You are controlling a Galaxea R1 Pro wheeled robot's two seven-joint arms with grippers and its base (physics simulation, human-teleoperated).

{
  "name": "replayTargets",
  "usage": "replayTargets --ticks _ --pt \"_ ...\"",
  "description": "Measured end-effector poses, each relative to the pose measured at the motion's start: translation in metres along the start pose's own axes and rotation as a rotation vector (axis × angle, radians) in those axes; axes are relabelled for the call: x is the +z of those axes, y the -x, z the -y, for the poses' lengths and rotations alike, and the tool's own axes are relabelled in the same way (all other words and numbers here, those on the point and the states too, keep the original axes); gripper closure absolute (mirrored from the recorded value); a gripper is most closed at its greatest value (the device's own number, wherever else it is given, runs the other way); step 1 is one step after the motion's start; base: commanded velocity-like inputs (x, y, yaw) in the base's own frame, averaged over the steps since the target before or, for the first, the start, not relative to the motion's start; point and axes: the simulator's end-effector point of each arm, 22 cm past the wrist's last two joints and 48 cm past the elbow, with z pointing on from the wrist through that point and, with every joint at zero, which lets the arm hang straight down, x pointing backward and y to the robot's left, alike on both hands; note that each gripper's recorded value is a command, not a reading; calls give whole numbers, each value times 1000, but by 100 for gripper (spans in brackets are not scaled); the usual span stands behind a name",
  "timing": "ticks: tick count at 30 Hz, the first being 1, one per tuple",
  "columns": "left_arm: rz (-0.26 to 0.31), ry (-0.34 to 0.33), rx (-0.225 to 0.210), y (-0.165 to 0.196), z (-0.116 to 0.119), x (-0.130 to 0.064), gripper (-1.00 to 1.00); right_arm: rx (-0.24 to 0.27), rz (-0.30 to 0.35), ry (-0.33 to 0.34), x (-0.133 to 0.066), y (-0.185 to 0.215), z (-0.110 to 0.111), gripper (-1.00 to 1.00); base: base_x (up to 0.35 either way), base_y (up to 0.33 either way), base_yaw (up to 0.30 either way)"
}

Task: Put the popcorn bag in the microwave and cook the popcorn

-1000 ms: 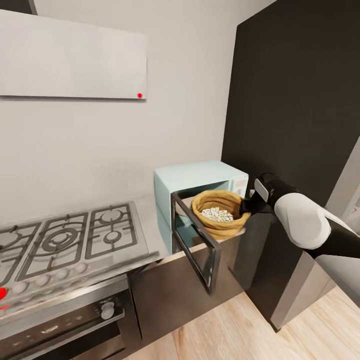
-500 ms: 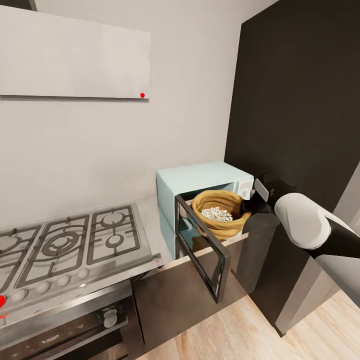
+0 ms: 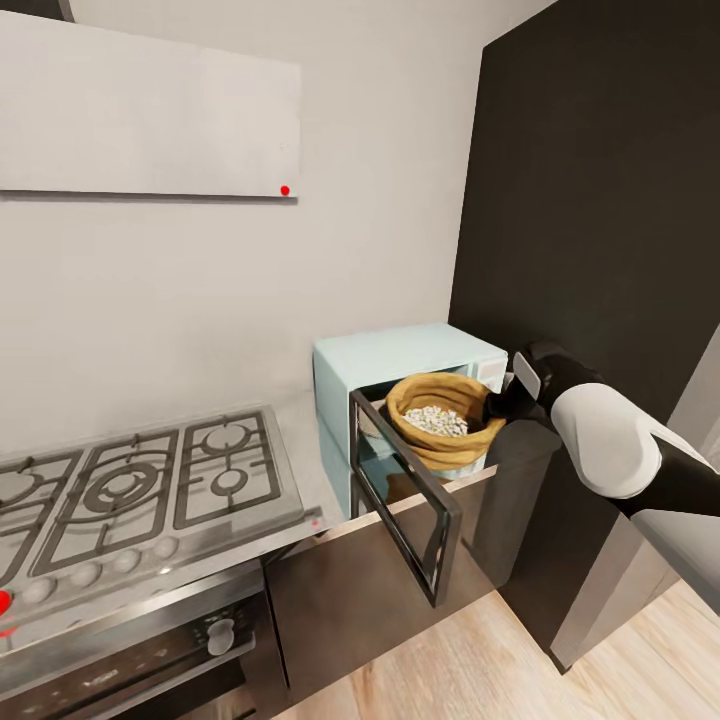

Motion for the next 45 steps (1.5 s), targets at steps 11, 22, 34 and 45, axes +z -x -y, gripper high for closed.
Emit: replayTargets --ticks 11,22,34,45 --pt "0 0 0 0 0 0 -100 -6 -1 -12 0 -1 2 100 0 0 0" --pt "0 0 0 0 0 0 -100 -32 -16 -15 3 -6 -13 100 0 0 0" --pt "0 -2 0 0 0 0 -100 -53 -16 -48 3 -7 -7 100 111 0 0" --pt "0 0 0 0 0 0 -100 -64 -27 -66 6 -10 -4 100 75 0 0"
